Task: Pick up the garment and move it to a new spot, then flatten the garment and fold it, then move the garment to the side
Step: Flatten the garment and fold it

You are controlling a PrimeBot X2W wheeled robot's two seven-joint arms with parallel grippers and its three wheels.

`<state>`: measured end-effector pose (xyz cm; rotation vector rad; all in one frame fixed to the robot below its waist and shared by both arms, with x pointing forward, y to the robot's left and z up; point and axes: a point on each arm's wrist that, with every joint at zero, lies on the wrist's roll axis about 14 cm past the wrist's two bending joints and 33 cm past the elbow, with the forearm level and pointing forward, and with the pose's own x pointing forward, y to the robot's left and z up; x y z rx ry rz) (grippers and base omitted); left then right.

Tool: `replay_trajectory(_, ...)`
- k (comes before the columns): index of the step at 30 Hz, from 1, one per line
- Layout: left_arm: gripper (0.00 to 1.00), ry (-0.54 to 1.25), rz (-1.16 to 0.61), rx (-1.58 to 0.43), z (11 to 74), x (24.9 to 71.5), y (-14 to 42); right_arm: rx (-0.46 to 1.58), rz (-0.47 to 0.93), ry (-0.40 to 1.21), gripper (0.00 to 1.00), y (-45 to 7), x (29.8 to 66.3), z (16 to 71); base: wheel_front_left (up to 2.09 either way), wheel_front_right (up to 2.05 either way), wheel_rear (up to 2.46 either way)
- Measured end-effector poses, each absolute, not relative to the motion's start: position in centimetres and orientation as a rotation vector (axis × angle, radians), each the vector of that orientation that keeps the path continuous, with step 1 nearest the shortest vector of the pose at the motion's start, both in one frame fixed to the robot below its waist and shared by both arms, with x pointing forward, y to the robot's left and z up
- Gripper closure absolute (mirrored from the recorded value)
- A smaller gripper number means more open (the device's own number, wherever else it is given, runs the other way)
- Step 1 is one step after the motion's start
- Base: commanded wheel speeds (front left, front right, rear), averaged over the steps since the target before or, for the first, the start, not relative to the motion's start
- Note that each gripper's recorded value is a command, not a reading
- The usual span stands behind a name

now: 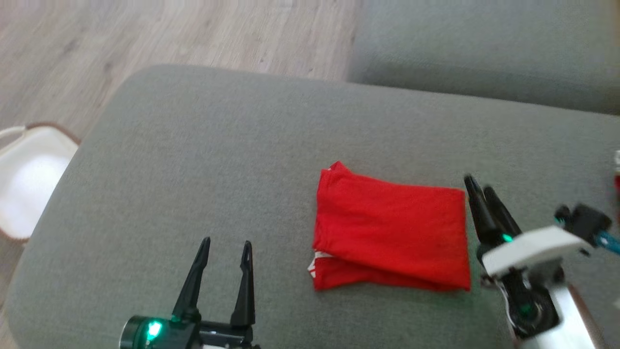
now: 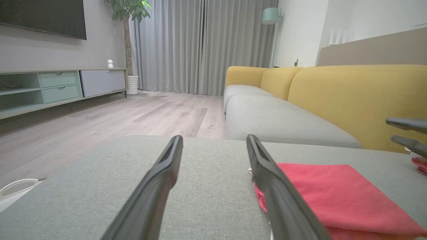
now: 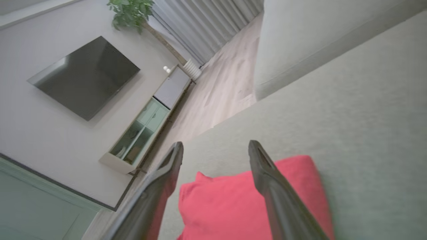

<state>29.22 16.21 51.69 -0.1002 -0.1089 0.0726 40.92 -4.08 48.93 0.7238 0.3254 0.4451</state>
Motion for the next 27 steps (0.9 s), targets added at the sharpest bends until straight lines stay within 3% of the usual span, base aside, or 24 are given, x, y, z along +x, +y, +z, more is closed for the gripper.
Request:
replay_trajectory(12, 0.0, -0.116, 0.099, -0.117, 51.4, 27.2, 17.2, 0.664, 0.32, 0.307, 0.0, -9.5, 37.4, 48.0, 0.0, 0.0, 0.0)
replay_trajectory(21, 0.0, -0.1, 0.066, -0.109, 50.7, 26.6, 16.7, 0.306, 0.274, 0.152, 0.0, -12.6, 33.5, 47.7, 0.0, 0.0, 0.0)
replay_trajectory(27, 0.0, -0.093, 0.012, -0.087, 50.5, 26.7, 15.6, 0.207, 0.208, 0.079, 0.0, -14.0, 30.9, 46.6, 0.0, 0.0, 0.0)
